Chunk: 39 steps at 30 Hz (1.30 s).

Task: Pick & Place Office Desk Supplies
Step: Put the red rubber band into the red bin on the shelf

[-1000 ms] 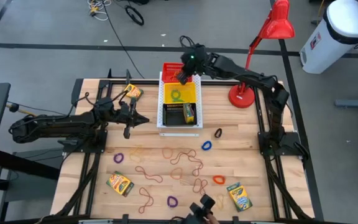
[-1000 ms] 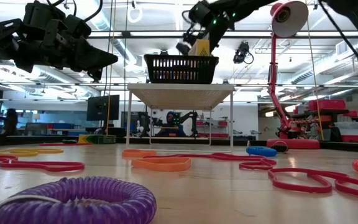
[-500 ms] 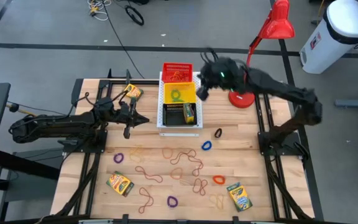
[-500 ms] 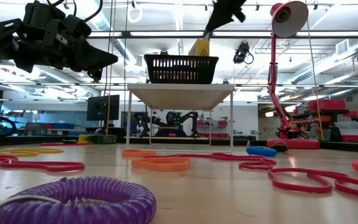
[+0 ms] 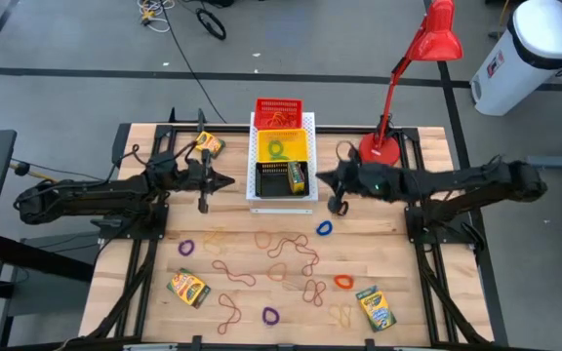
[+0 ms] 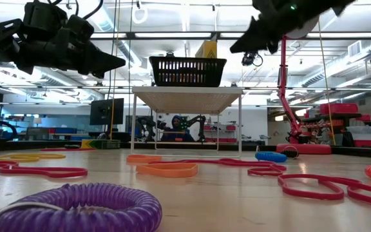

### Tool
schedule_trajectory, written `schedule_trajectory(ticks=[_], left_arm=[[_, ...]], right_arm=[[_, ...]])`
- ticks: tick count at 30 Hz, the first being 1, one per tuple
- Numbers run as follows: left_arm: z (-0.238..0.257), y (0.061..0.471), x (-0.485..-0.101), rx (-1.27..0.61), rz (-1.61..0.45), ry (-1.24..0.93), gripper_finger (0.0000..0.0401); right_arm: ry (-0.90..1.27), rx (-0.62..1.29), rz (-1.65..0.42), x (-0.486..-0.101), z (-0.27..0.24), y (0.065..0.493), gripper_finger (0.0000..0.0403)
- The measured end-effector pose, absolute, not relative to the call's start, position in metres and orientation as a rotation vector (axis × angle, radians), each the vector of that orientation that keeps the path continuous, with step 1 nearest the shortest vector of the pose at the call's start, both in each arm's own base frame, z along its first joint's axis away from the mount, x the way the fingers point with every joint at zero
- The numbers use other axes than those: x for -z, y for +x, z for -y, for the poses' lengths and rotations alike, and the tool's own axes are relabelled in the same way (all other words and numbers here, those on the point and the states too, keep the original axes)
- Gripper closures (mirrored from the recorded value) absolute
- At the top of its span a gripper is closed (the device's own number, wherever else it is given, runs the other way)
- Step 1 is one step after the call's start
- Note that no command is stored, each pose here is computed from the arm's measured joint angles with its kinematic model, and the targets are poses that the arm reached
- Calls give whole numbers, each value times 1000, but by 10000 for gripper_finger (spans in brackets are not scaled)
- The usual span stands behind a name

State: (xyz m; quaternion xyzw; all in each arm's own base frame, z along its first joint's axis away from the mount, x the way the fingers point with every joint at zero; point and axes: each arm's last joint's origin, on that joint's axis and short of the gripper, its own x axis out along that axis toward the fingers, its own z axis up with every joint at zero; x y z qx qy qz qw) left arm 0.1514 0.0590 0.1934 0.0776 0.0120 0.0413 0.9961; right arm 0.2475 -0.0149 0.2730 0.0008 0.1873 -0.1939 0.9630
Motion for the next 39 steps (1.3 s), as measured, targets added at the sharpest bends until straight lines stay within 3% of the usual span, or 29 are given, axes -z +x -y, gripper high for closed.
schedule_trajectory(ticks=[9, 15, 22, 33, 39], left_arm=[[-59, 151, -195, -84, 0, -1, 383], [-59, 151, -198, -82, 33, -87, 383], [-58, 151, -196, -64, 18, -115, 383], [-46, 160, -183, -81, -102, 16, 396], [-46, 162, -180, -127, -121, 17, 380]], right_arm=[[7, 227, -238, -227, -24, 235, 395], [10, 122, -200, -220, -47, 228, 394], [169, -104, -175, -217, -62, 224, 392], [100, 1, -603, -212, -105, 225, 390], [67, 28, -841, -193, -147, 246, 352]])
